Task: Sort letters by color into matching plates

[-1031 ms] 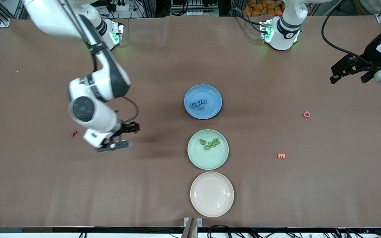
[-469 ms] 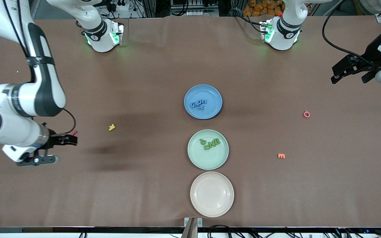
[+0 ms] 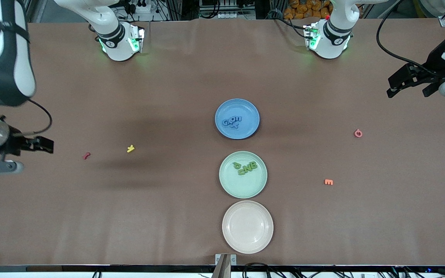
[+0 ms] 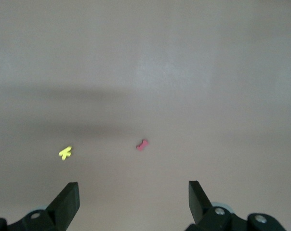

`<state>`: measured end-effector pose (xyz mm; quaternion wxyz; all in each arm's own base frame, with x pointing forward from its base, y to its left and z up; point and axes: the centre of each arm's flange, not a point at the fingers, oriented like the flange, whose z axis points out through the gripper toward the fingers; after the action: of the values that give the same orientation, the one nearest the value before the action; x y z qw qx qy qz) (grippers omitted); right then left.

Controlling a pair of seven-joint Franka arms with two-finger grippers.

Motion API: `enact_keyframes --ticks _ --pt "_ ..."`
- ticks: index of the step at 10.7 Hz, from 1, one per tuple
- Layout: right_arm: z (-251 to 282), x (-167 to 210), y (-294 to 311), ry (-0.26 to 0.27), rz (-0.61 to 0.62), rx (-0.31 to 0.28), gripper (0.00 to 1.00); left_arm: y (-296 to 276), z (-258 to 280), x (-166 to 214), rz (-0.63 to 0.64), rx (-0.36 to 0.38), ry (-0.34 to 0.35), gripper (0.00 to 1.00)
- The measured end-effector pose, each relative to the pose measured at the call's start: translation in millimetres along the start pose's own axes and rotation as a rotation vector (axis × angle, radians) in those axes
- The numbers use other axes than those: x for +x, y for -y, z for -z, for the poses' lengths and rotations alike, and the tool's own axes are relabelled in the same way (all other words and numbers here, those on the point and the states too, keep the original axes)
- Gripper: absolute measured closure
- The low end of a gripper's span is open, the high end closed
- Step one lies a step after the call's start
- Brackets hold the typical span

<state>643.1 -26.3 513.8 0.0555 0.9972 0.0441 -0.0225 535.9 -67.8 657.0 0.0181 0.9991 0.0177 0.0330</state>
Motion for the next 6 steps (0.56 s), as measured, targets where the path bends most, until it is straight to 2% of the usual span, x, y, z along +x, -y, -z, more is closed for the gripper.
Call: enact_keyframes --ticks 4,6 --pt "121.6 -82.2 -14.9 0.024 -0.030 0.026 0.00 0.2 -1.3 0.0 0.000 0.000 0.003 0.00" --pt "162.3 -115.8 -17.2 0.002 -0.038 0.037 0.00 0.1 -2.8 0.1 0.000 0.001 0.006 0.00"
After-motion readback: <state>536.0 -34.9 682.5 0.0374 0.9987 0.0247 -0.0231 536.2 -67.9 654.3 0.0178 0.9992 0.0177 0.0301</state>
